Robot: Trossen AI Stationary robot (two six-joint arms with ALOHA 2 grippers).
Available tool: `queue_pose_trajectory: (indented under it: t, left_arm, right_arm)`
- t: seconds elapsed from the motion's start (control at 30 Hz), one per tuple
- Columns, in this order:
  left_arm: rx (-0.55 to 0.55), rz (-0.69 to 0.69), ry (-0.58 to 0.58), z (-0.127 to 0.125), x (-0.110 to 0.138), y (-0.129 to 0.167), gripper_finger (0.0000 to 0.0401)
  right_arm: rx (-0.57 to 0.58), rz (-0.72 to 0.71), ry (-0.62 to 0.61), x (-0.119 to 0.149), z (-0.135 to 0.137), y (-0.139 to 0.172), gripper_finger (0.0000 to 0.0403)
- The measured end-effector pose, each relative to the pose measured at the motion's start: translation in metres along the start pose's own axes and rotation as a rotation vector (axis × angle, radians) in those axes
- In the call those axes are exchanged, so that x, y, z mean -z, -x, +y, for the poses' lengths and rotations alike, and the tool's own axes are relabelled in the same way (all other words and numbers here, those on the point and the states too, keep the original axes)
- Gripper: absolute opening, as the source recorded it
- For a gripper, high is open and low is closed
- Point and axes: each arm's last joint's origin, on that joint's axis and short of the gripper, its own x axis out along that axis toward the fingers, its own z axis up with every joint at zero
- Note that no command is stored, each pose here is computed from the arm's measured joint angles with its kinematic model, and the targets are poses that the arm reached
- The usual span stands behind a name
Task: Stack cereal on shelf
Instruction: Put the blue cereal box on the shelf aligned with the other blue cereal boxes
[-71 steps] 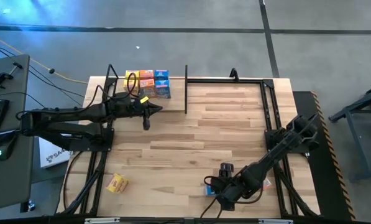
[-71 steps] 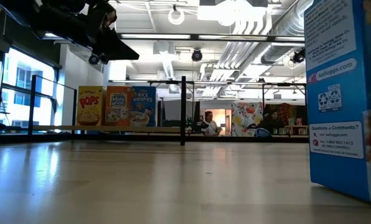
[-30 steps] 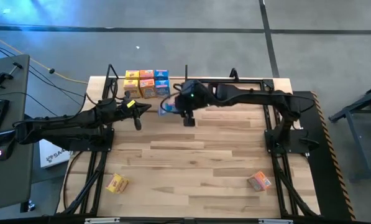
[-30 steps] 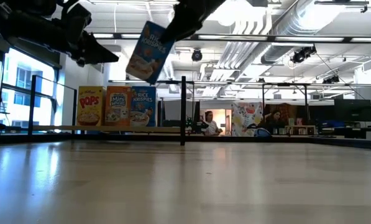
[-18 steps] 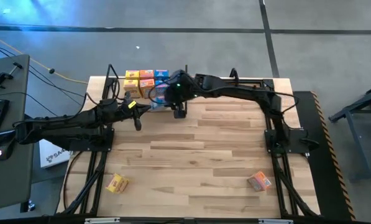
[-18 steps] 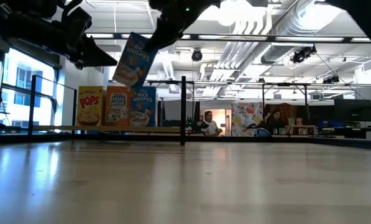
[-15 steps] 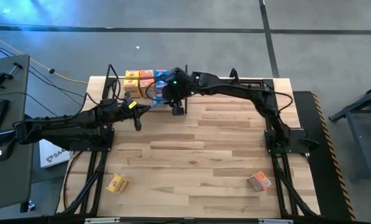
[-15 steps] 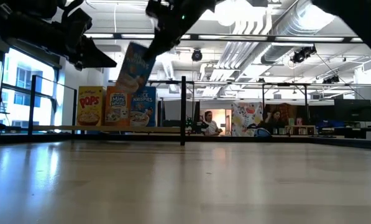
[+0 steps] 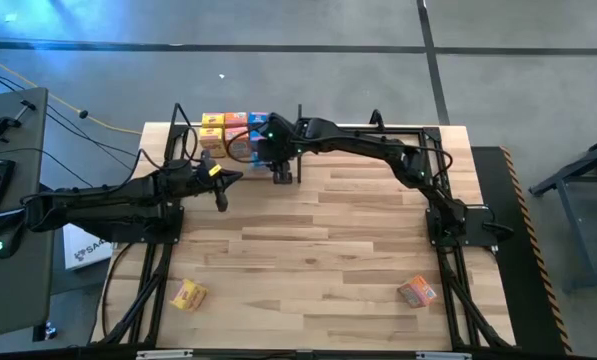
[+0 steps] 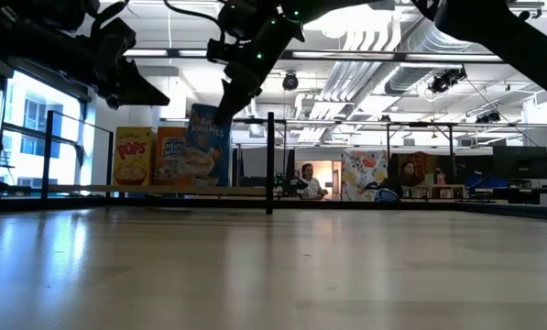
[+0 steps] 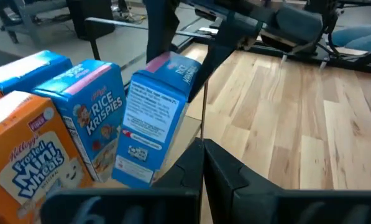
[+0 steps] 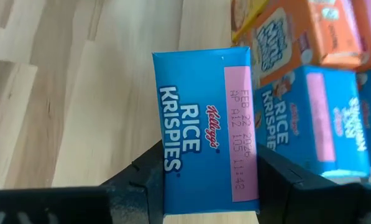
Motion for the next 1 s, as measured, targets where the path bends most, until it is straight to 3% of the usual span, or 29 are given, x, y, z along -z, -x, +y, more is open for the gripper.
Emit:
queue_pose_trajectory:
  t: [0.8, 1.0]
  left_arm:
    - [-0.063, 0.123, 0.061, -0.001, 0.014, -0.024, 0.0]
    - [-0.064, 0.129, 0.06, -0.002, 0.015, -0.026, 0.0]
  right_arm:
    - [0.056, -0.013, -0.044, 0.001, -0.005, -0.012, 0.0211]
    - [0.11, -0.042, -0.002, -0.01, -0.005, 0.001, 0.0211]
